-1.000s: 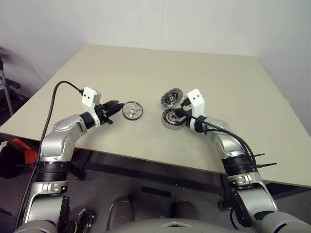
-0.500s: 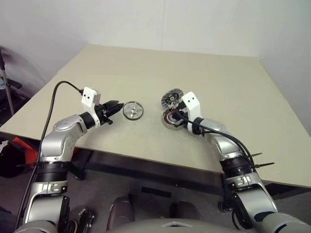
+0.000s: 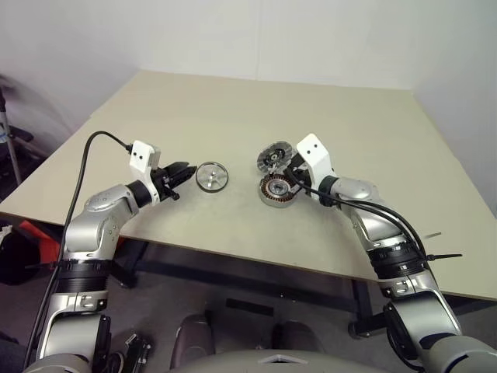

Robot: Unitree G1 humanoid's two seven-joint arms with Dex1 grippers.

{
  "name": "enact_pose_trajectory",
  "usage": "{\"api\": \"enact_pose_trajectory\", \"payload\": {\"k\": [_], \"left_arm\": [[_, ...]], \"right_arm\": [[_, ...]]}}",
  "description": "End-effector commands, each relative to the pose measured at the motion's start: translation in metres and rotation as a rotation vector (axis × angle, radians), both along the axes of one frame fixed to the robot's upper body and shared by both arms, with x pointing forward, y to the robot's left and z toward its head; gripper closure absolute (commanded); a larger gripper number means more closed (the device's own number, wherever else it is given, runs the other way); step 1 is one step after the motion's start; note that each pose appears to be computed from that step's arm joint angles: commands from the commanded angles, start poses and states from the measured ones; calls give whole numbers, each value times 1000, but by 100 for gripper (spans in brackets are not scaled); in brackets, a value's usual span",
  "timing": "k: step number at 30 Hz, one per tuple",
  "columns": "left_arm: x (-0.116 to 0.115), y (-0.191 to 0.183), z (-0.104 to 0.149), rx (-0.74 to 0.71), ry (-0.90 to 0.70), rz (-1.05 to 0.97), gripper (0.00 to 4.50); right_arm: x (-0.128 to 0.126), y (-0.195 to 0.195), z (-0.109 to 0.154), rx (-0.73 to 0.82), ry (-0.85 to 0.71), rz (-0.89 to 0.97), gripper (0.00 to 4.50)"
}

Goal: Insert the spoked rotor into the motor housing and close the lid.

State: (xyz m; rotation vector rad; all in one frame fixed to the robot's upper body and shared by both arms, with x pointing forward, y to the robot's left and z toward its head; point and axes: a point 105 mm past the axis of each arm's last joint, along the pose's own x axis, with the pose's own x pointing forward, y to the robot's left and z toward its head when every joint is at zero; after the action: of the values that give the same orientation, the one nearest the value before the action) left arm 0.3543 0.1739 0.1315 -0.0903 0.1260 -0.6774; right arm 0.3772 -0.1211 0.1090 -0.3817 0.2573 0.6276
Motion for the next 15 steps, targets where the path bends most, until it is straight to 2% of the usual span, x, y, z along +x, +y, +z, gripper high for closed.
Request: {"api": "enact_pose_trajectory", "payload": {"k": [1, 5, 8, 15], "left_arm": [[1, -2, 17, -7, -58, -11, 292], [1, -2, 17, -5, -60, -8, 292], [1, 0, 17, -3, -61, -2, 292], [1, 3, 18, 0, -60, 5, 292]], "right_arm": [[2, 7, 10, -15, -36, 20, 448], [-3, 9, -22, -35, 47, 13, 448], [-6, 9, -35, -54, 76, 4, 448], [3, -1, -15, -36, 21, -35, 448]]}}
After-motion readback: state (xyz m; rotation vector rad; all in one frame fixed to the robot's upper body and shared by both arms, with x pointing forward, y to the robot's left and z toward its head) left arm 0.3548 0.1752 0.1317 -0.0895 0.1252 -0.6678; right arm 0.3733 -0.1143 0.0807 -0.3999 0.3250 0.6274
